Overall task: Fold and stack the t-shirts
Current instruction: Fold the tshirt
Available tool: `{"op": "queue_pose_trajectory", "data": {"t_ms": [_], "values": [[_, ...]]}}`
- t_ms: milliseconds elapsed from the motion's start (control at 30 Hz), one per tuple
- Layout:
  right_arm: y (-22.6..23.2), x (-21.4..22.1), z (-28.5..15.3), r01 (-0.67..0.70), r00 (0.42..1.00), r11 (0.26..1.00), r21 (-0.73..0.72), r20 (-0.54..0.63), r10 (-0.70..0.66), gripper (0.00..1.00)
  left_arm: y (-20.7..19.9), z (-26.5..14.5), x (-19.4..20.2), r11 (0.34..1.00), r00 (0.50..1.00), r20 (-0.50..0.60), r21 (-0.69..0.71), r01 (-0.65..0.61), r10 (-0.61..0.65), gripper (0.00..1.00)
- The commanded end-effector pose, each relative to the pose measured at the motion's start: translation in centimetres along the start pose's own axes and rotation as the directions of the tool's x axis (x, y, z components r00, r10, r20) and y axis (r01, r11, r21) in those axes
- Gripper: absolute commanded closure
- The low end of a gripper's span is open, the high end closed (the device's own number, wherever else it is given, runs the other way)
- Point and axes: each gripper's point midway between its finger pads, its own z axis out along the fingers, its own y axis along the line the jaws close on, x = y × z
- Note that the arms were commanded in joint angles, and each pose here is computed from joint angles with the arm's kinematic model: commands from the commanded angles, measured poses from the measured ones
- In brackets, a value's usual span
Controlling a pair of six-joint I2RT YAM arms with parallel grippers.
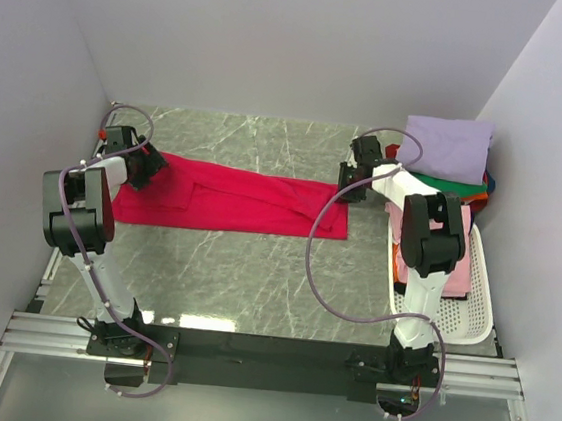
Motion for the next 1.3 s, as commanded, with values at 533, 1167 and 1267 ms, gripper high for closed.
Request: {"op": "queue_pose_trajectory", "data": {"t_ms": [533, 1167, 1267], "values": [[-0.5, -0.4, -1.1, 0.005, 0.999, 0.999, 0.051, 0.033, -0.007, 0.62, 0.8, 0.0, -0.3, 1.000, 1.000, -0.004, -0.027, -0.012, 0.012, 0.23], [-0.6, -0.9, -0.5, 0.018, 1.000, 0.998, 0.055, 0.024, -0.020, 1.00, 0.7, -0.1, -0.4, 1.000, 1.000, -0.002, -0.028, -0.013, 0.013, 0.23], [-0.4, -2.4, -1.1, 0.033, 0.997, 0.997, 0.064, 0.064, -0.037, 1.00, 0.7, -0.2, -0.5, 1.000, 1.000, 0.000, -0.026, -0.014, 0.014, 0.23]]}}
